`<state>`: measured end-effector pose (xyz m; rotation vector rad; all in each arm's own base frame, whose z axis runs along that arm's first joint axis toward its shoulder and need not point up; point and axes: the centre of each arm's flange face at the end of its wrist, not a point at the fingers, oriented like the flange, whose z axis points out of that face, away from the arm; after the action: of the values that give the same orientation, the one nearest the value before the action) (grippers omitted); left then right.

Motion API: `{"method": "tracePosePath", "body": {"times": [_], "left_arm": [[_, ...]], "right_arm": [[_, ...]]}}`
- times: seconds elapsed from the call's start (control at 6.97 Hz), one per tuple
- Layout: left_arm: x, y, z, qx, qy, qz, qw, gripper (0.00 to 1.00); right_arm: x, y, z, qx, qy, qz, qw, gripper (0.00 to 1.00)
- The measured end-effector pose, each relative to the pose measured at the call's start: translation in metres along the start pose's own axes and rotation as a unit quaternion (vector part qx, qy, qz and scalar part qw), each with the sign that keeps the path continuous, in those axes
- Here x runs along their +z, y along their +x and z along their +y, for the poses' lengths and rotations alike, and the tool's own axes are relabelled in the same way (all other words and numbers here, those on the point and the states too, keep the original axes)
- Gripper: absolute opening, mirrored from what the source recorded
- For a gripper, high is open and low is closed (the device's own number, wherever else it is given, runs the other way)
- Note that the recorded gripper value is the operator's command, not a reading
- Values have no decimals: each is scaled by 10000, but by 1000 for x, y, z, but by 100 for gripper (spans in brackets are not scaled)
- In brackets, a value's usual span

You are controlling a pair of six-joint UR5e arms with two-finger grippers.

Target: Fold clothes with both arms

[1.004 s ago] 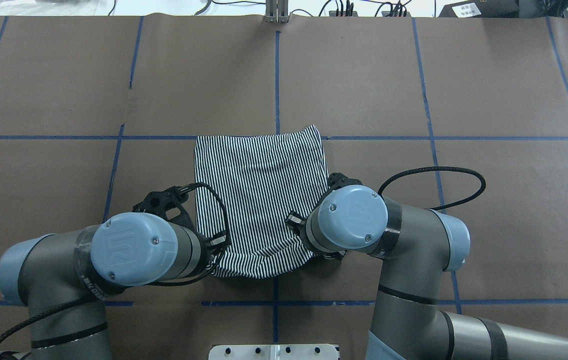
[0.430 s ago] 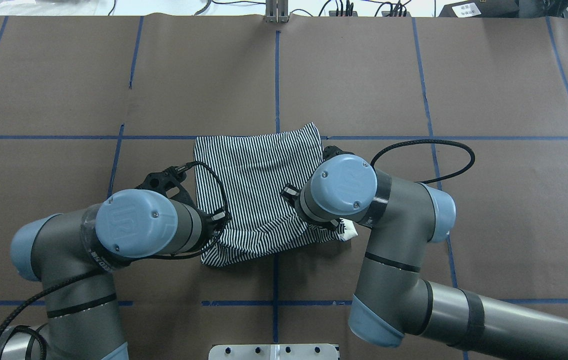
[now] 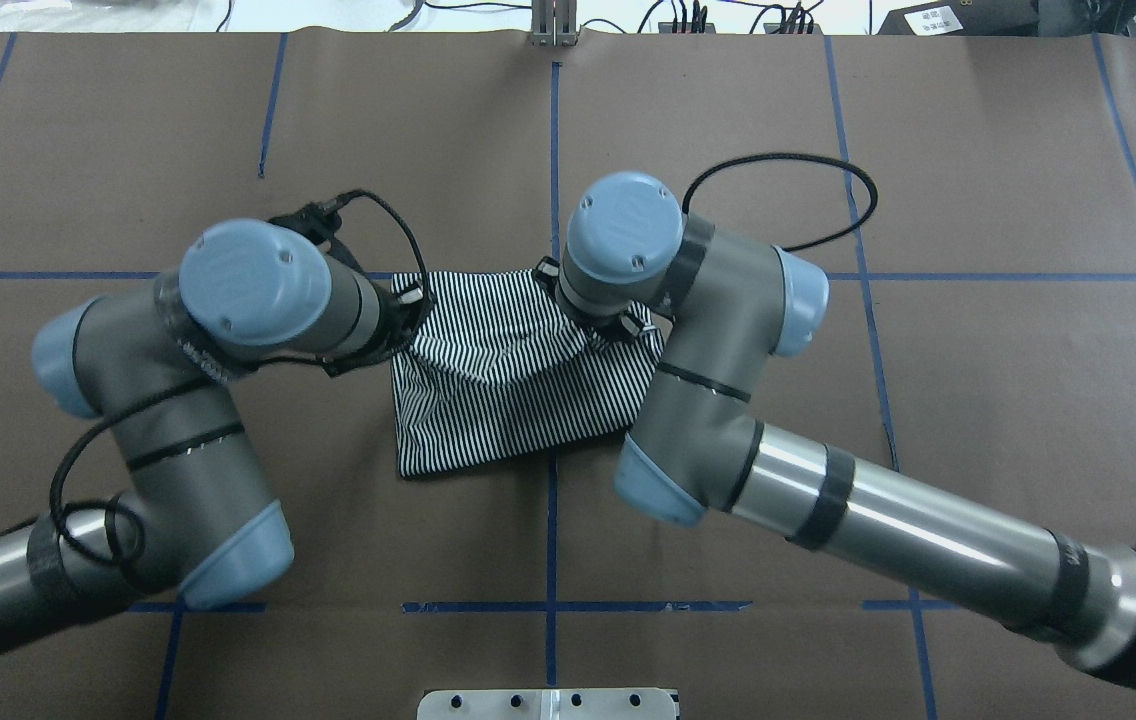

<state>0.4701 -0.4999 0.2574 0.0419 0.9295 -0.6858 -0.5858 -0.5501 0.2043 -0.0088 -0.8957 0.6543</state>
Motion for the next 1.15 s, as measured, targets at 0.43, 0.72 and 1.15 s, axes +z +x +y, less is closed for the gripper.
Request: {"method": "tracePosePath", "body": {"times": [0.43, 0.72, 1.15], "left_arm": [[32, 1, -46, 305, 131, 129, 9994, 100], [30, -2, -59, 516, 133, 133, 9985, 100], [-1, -26, -111, 823, -65, 146, 9965, 100]], "right_arm": [[25, -5, -76, -286, 236, -233, 9990, 100], [9, -5, -109, -485, 47, -261, 9985, 100], [-31, -14, -80, -1052, -344, 79, 9938, 100]]}}
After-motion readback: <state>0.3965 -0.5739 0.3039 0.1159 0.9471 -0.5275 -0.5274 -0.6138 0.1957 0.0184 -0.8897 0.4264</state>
